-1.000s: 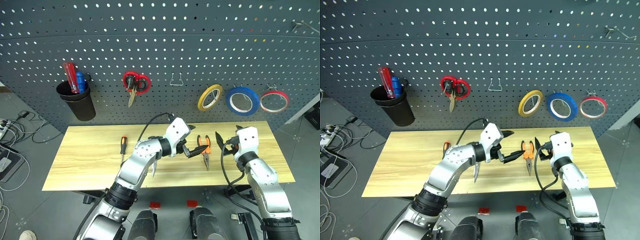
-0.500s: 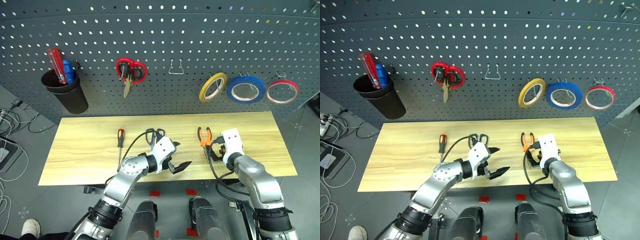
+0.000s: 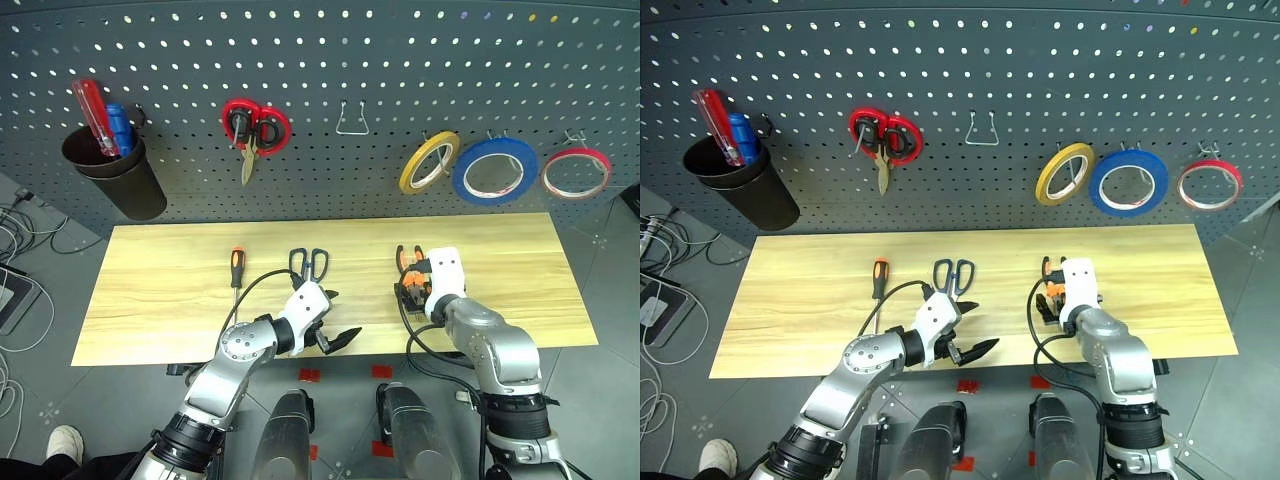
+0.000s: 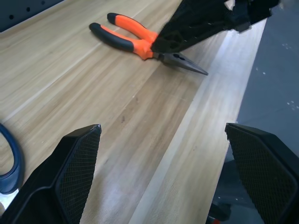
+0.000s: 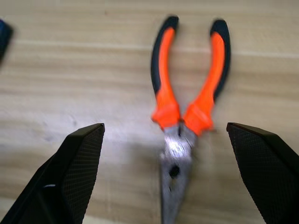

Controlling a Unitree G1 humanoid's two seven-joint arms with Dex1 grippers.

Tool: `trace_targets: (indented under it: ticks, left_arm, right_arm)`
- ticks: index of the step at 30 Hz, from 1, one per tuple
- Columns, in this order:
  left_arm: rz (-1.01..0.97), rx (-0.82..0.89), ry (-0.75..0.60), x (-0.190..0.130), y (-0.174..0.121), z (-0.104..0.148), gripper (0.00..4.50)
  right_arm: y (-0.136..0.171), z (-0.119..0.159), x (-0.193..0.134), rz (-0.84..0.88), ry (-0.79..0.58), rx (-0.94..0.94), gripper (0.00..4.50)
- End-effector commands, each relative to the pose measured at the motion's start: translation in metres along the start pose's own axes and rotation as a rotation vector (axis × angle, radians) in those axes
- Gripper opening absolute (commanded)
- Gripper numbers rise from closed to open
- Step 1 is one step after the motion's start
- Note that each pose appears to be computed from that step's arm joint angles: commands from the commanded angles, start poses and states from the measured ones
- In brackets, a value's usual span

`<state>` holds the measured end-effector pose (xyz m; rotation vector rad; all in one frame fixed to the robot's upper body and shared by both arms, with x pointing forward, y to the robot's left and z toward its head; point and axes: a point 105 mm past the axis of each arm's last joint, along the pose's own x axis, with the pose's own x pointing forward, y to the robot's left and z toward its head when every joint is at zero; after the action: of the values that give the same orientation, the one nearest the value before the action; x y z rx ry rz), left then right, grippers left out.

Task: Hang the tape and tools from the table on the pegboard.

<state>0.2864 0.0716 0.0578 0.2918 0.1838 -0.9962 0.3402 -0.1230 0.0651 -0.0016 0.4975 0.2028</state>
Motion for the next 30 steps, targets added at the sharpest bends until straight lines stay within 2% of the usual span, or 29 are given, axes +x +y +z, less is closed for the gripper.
trace_targets:
  ticks: [1, 11, 19, 30]
  left_arm:
    - [0.000, 0.011, -0.035, -0.003, -0.005, 0.009, 4.50]
    - [0.016, 0.010, -0.029, -0.007, -0.003, 0.009, 4.50]
    - [0.021, 0.011, -0.034, -0.006, -0.003, 0.011, 4.50]
    - [0.035, 0.008, -0.031, -0.008, -0.001, 0.011, 4.50]
  right_arm:
    - [-0.002, 0.000, 0.003, -0.013, 0.008, 0.001, 4.48]
    - [-0.020, -0.001, 0.015, -0.086, 0.044, -0.090, 4.48]
    - [-0.010, 0.001, 0.022, -0.063, 0.085, 0.000, 4.48]
    - [-0.013, -0.004, 0.028, -0.060, 0.126, -0.039, 4.48]
